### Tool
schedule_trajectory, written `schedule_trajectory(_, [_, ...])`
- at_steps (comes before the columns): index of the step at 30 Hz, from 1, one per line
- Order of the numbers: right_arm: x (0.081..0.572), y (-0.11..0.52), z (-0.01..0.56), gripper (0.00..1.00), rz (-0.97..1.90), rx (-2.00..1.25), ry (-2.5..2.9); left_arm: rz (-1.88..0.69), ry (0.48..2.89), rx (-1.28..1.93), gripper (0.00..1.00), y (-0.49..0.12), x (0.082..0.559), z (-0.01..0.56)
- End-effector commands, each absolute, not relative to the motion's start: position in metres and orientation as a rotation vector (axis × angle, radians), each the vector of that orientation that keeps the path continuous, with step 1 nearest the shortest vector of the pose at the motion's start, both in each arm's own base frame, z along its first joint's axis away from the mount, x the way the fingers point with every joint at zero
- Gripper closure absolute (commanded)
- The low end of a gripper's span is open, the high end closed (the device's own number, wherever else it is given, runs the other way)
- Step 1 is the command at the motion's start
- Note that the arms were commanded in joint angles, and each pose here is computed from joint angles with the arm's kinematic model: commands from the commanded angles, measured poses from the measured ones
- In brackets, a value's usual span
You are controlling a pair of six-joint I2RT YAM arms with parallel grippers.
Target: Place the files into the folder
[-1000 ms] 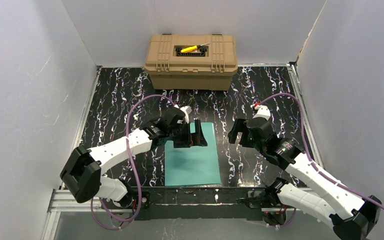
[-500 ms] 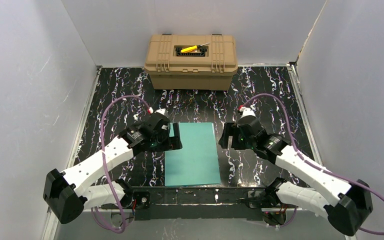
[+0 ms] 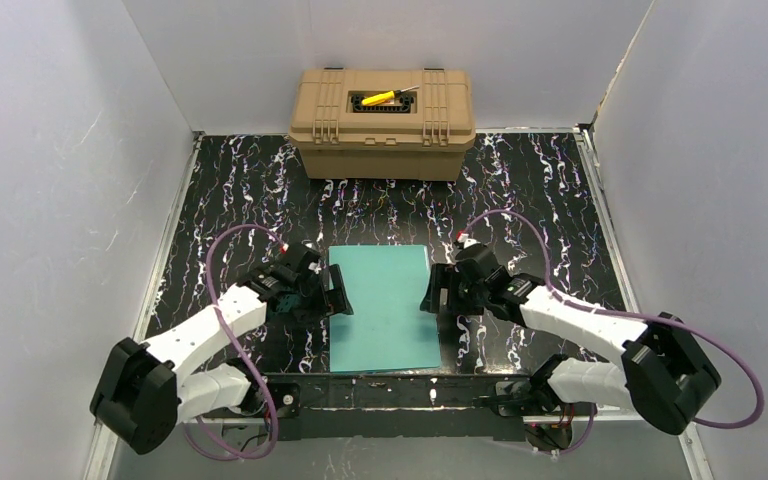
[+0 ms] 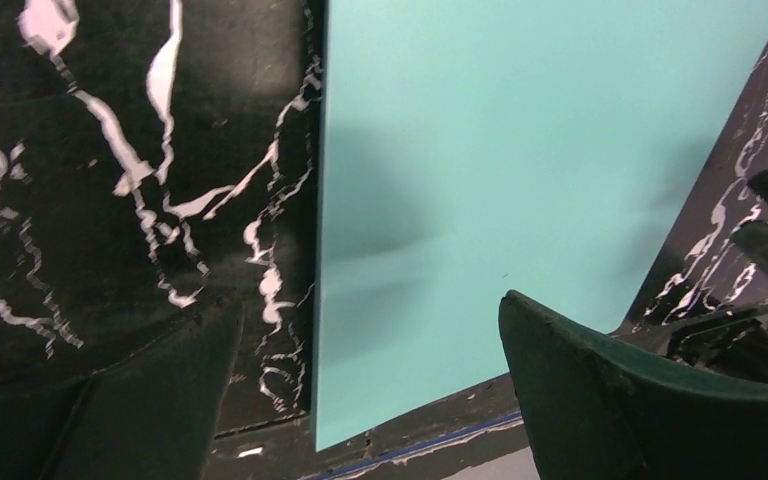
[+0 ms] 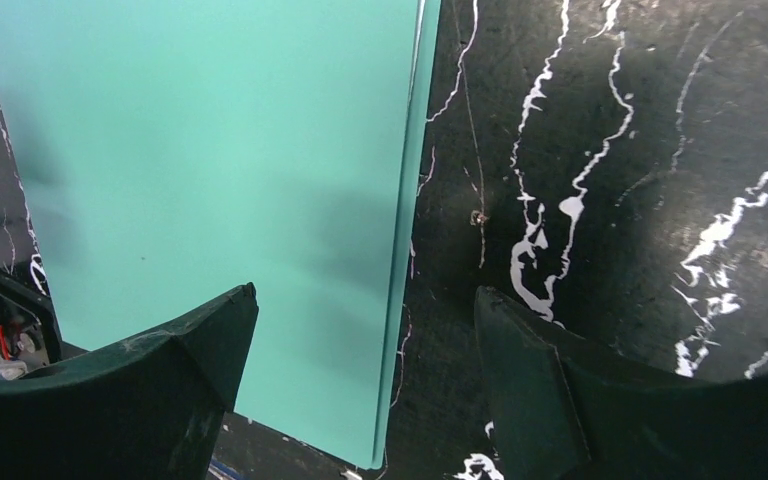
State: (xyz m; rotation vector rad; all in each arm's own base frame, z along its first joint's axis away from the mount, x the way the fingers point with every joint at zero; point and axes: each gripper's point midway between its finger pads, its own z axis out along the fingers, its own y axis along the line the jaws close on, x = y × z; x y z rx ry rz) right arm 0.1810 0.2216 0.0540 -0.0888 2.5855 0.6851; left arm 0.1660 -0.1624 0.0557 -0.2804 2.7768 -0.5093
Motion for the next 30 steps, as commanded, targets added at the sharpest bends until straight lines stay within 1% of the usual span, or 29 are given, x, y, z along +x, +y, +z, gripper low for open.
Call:
schedule_trajectory(1, [0.188, 0.24, 0.057, 0.12, 0.789, -0.07, 2.541, -0.62, 2.789, -0.284, 0.02, -0.178, 0.172, 0.049])
schedule_trajectory(11, [0.191, 0.247, 0.034, 0.11, 0.779, -0.034, 2.594, -0.637, 2.818, -0.305, 0.02, -0.188, 0.189, 0.036])
schedule_trajectory(18, [0.202, 0.255, 0.028, 0.1, 0.775, -0.017, 2.589, -0.634, 2.822, -0.302, 0.02, -0.194, 0.206, 0.035])
schedule_trajectory(26, [0.221, 0.253, 0.019, 0.09, 0.707, 0.019, 2.589, -0.619, 2.82, -0.309, 0.03, -0.2, 0.235, 0.034])
schedule_trajectory(30, [0.239, 0.247, 0.016, 0.08, 0.672, 0.044, 2.587, -0.611, 2.82, -0.315, 0.03, -0.202, 0.251, 0.034])
